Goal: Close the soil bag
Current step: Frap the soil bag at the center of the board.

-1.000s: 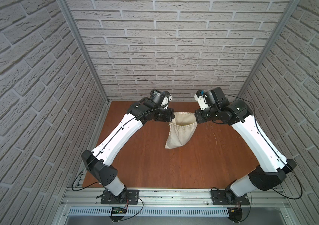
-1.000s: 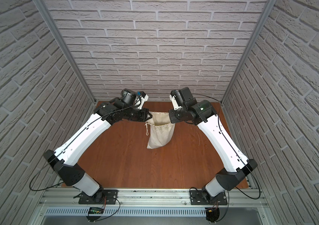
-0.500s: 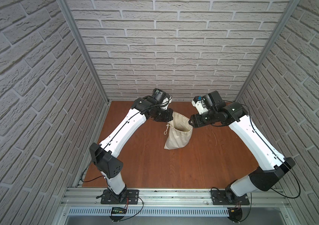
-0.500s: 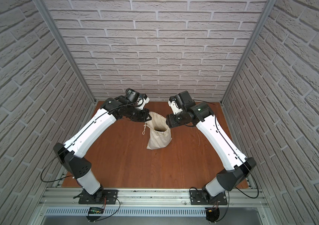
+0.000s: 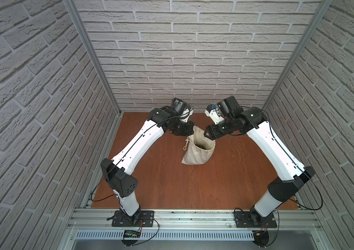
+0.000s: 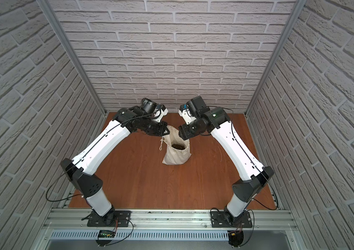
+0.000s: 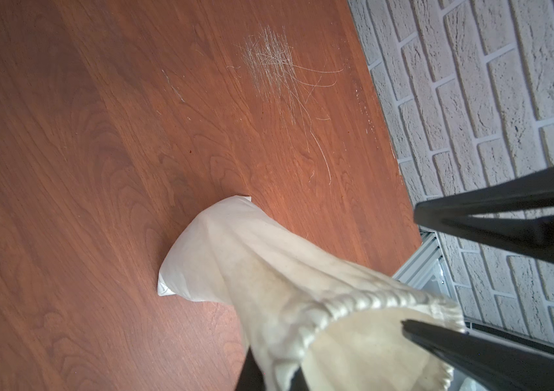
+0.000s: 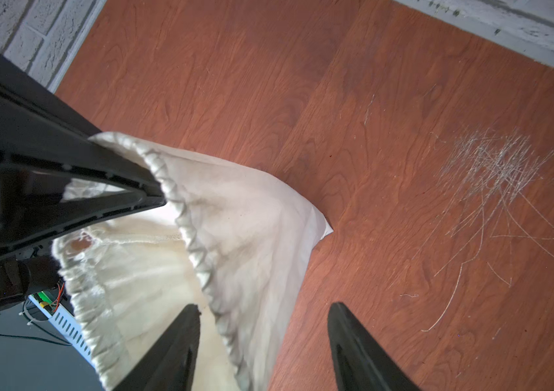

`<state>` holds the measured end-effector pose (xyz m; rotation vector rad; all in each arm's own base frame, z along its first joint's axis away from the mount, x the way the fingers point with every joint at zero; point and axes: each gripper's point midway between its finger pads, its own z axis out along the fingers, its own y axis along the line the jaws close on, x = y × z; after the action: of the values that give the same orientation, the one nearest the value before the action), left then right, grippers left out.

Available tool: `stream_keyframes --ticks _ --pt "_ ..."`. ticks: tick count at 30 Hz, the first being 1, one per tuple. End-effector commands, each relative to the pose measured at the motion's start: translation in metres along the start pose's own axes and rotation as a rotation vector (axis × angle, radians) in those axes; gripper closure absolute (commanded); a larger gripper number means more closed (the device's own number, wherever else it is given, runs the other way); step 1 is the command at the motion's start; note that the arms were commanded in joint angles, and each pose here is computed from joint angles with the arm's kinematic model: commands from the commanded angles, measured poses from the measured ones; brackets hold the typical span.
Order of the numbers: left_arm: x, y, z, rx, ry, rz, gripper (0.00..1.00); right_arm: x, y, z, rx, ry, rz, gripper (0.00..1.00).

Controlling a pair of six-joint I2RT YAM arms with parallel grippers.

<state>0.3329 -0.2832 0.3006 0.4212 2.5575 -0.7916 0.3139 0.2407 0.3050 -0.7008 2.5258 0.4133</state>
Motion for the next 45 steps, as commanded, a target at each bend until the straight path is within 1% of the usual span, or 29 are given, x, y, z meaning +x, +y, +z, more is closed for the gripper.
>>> stream_keyframes --ticks 1,3,9,11,12,18,21,29,31,32,34,35,36,38,39,40,42,43,45 --pt "-0.011 -0.010 -0.006 0.026 -0.040 0.038 1.00 0.008 0.002 -0.003 0.022 0.030 -0.037 0.40" --pt "-0.011 -0.008 -0.006 0.020 -0.039 0.037 1.00 0.012 -0.005 -0.004 0.066 0.045 -0.038 0.48" --pt "-0.011 -0.007 -0.007 0.012 -0.038 0.035 1.00 0.017 -0.014 -0.015 0.126 0.026 -0.025 0.87" --pt "-0.011 -0.007 -0.008 0.012 -0.035 0.035 0.88 0.013 -0.015 -0.019 0.129 0.005 -0.014 0.94" --pt "-0.010 -0.007 -0.008 0.013 -0.030 0.034 0.85 0.010 -0.014 -0.019 0.124 -0.010 -0.006 0.96" --pt "-0.001 -0.007 -0.007 -0.003 0.008 0.029 0.64 -0.001 -0.006 -0.020 0.082 -0.059 0.027 0.97" --pt "0.007 -0.005 -0.007 -0.026 0.027 0.032 0.62 -0.002 -0.006 -0.019 0.081 -0.064 0.030 0.97" --pt "0.029 0.004 -0.002 -0.060 0.067 0.024 0.61 -0.003 -0.007 -0.019 0.088 -0.067 0.031 0.97" --pt "0.032 0.006 -0.002 -0.063 0.071 0.022 0.64 -0.002 -0.008 -0.020 0.096 -0.067 0.031 0.97" --pt "0.034 0.007 -0.001 -0.064 0.074 0.022 0.67 -0.001 -0.009 -0.021 0.100 -0.065 0.032 0.97" --pt "0.034 0.010 -0.003 -0.074 0.070 0.025 0.84 0.001 -0.010 -0.023 0.105 -0.059 0.033 0.97" --pt "0.033 0.012 -0.006 -0.082 0.058 0.023 0.94 0.003 -0.010 -0.024 0.105 -0.056 0.032 0.96" --pt "0.031 0.014 -0.008 -0.084 0.043 0.017 1.00 0.005 -0.010 -0.024 0.104 -0.049 0.036 0.92" --pt "0.025 0.013 -0.016 -0.073 0.007 0.012 1.00 0.010 -0.009 -0.026 0.102 -0.035 0.042 0.80" --pt "0.023 0.012 -0.020 -0.070 -0.008 0.013 1.00 0.013 -0.009 -0.026 0.100 -0.025 0.044 0.76" --pt "0.021 0.011 -0.022 -0.068 -0.015 0.015 1.00 0.017 -0.009 -0.026 0.100 -0.014 0.043 0.74" --pt "0.020 0.011 -0.024 -0.070 -0.016 0.017 1.00 0.022 -0.012 -0.025 0.113 -0.003 0.044 0.76" --pt "0.020 0.011 -0.024 -0.071 -0.014 0.018 1.00 0.024 -0.014 -0.027 0.126 -0.001 0.045 0.80" --pt "0.020 0.012 -0.025 -0.072 -0.009 0.019 1.00 0.024 -0.018 -0.032 0.147 -0.018 0.049 0.91"
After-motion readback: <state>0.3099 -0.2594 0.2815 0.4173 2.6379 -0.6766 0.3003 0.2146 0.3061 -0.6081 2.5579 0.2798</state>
